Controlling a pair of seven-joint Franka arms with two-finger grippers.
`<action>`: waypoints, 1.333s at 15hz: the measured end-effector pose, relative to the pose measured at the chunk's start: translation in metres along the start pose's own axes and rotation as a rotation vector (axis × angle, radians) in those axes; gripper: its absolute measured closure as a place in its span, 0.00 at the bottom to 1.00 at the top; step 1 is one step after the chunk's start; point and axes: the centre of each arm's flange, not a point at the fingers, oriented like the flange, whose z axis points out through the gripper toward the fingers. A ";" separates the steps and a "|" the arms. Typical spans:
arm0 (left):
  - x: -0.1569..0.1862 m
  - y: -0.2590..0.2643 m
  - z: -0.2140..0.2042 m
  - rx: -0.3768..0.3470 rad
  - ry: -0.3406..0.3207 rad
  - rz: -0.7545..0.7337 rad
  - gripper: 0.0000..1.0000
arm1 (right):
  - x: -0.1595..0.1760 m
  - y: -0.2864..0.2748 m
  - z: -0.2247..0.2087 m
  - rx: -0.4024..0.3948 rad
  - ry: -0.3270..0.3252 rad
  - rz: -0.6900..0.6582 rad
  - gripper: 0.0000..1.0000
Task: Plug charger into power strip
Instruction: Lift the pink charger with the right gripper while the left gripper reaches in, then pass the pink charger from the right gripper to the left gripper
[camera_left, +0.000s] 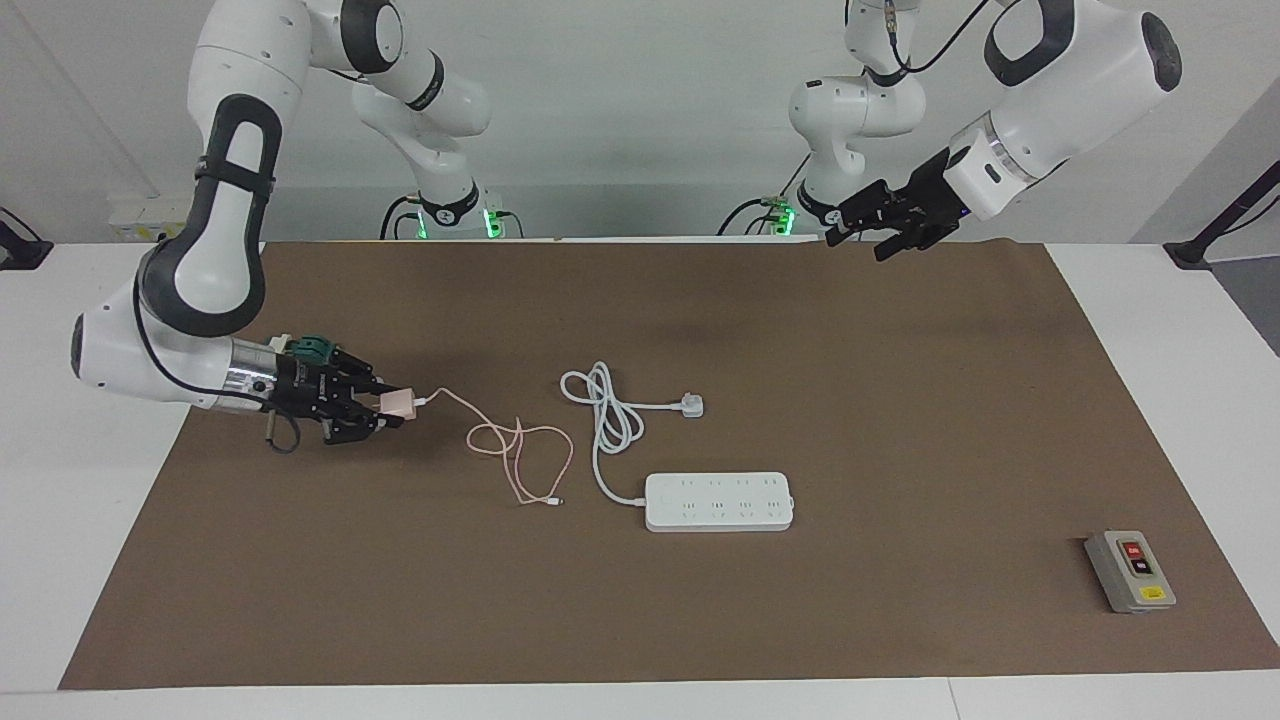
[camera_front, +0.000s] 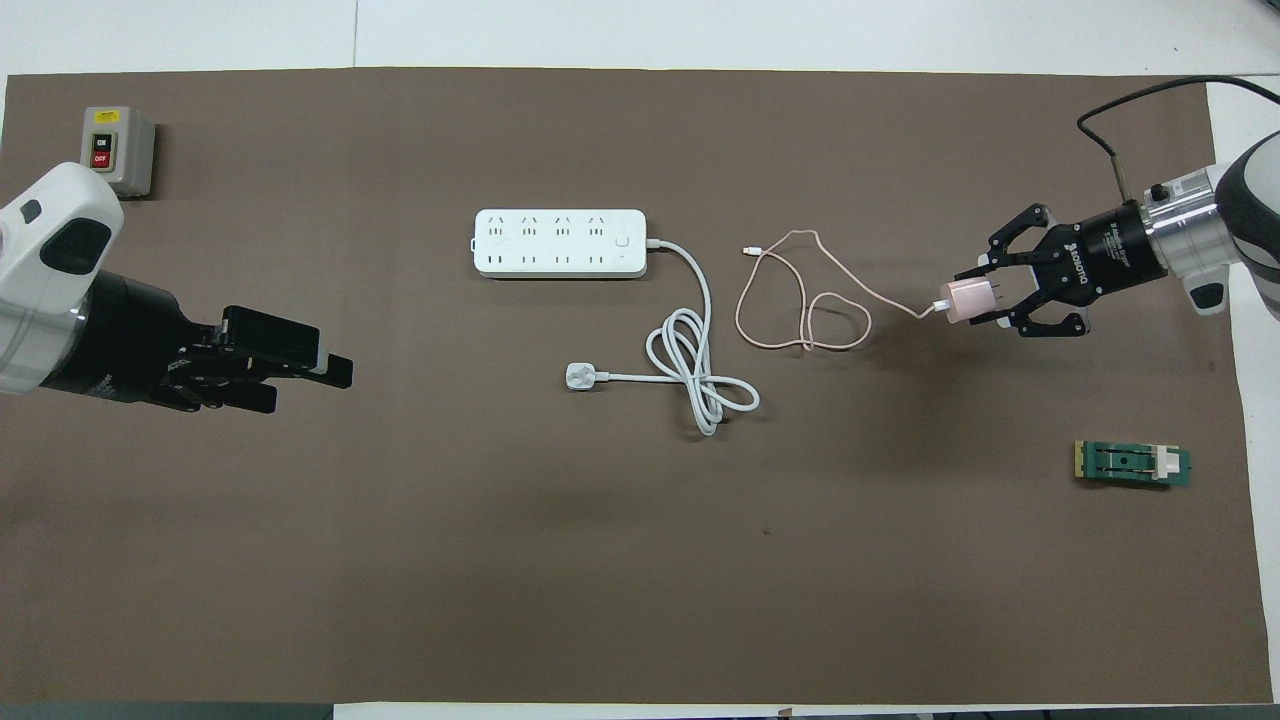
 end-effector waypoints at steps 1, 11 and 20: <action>0.000 0.001 0.001 -0.033 -0.004 -0.004 0.00 | -0.021 -0.006 0.002 -0.001 0.003 0.009 0.52; 0.016 -0.029 -0.014 -0.577 -0.022 -0.066 0.00 | -0.235 -0.065 0.088 0.056 -0.015 0.102 0.52; 0.063 -0.052 0.088 -0.802 0.076 0.196 0.00 | -0.374 -0.060 0.176 0.113 -0.009 0.135 0.52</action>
